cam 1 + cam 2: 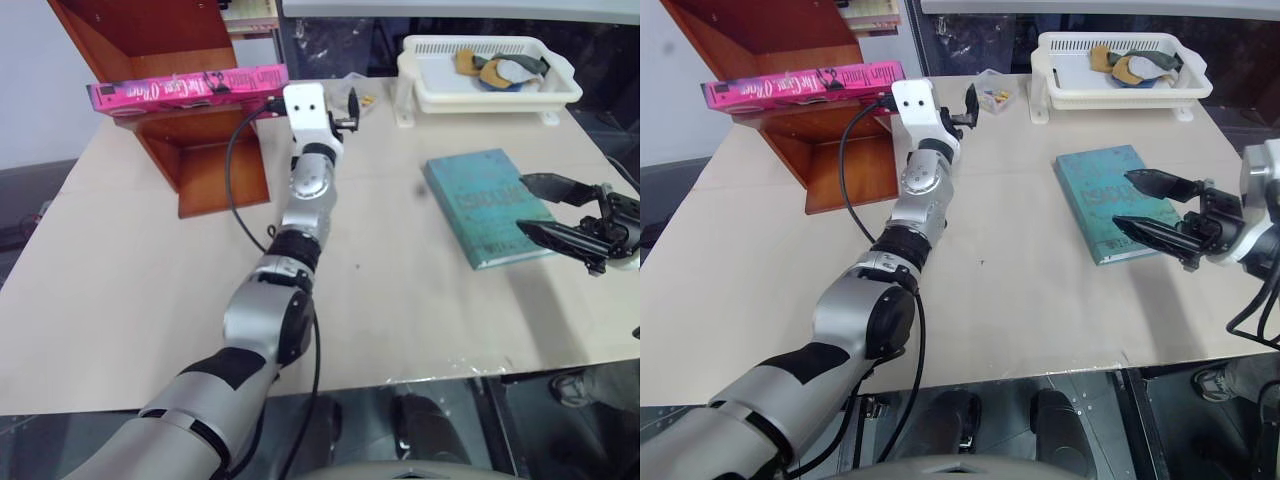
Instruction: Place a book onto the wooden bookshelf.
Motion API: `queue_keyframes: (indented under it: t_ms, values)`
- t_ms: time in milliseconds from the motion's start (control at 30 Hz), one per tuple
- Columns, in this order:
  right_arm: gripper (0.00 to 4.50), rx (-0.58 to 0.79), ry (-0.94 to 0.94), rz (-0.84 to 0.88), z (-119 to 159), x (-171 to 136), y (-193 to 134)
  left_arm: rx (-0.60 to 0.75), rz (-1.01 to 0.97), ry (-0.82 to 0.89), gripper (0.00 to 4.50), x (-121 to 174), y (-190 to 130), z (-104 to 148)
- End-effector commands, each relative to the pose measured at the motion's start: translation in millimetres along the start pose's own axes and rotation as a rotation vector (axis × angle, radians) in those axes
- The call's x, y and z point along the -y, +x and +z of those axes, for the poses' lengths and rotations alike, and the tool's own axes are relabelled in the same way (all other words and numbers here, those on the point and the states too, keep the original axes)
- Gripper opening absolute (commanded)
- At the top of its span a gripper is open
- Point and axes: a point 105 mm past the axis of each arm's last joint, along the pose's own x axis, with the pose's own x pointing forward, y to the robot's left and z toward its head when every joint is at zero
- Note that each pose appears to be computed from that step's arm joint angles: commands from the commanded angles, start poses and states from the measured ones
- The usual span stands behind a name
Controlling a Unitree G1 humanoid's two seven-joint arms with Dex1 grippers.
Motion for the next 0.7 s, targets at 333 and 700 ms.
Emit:
queue_keyframes:
  t_ms: [333,700]
  values:
    - [4.50,-0.156,0.036,-0.104,-38,-2,-35,-0.142,-0.341,-0.036,4.39,-13,-108,-2]
    - [4.50,-0.332,0.086,-0.240,-82,8,-88,-0.455,-0.452,0.008,4.39,-51,-241,4]
